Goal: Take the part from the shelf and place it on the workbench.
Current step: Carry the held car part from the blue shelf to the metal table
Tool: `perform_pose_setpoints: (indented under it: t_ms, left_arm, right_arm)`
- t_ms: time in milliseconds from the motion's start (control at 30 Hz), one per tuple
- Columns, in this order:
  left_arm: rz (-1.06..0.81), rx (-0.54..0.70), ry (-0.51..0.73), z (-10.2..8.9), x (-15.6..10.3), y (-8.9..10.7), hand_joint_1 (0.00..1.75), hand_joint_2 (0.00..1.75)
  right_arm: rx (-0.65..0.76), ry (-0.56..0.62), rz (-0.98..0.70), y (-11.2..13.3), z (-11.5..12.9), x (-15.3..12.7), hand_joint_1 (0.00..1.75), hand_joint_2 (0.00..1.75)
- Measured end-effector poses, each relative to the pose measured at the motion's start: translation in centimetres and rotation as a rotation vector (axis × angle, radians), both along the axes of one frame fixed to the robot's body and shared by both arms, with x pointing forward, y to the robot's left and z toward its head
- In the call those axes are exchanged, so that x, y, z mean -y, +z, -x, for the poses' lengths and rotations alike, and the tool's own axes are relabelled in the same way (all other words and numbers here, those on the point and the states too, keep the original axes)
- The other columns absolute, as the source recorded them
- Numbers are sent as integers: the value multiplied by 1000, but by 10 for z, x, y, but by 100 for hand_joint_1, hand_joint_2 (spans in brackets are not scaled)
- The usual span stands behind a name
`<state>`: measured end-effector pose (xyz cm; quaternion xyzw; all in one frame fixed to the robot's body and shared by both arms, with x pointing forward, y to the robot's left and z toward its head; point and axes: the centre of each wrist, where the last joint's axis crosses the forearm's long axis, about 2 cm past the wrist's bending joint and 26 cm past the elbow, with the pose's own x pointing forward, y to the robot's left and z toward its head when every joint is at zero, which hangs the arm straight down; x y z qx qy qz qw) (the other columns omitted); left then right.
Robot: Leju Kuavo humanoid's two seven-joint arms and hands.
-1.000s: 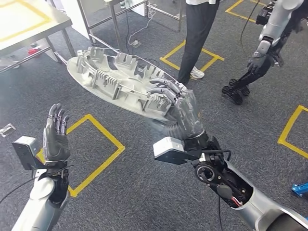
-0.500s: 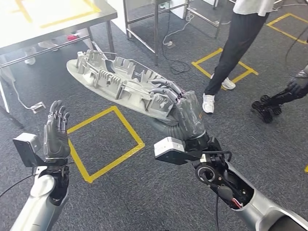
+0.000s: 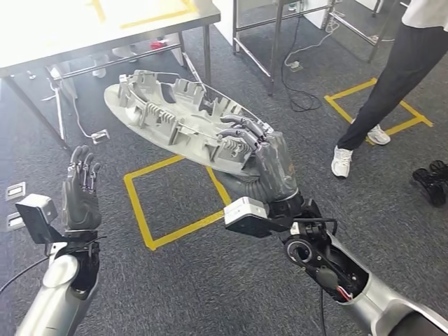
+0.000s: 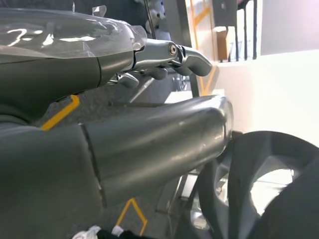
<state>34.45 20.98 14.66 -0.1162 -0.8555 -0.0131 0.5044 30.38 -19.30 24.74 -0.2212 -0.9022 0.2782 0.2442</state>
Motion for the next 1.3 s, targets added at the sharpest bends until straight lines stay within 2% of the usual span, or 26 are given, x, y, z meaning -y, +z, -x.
perform_pose_setpoints:
  t_ms: [400, 733, 1067, 1300]
  left_arm:
    - [2, 2, -6, -1, 0, 1, 0, 0]
    - [-5, -34, 14, 0, 1, 0, 0, 0]
    - [-14, -72, 49, 1, -1, -1, 0, 0]
    - [-36, -46, 68, 0, -2, 5, 0, 0]
  right_arm:
    - [-3, -15, -2, 0, -1, 2, 175, 175]
    - [-21, -71, -6, 3, -7, 21, 175, 175]
    - [-176, 7, -86, -6, -7, 20, 175, 175]
    - [-324, 72, -175, -13, -8, 17, 175, 175]
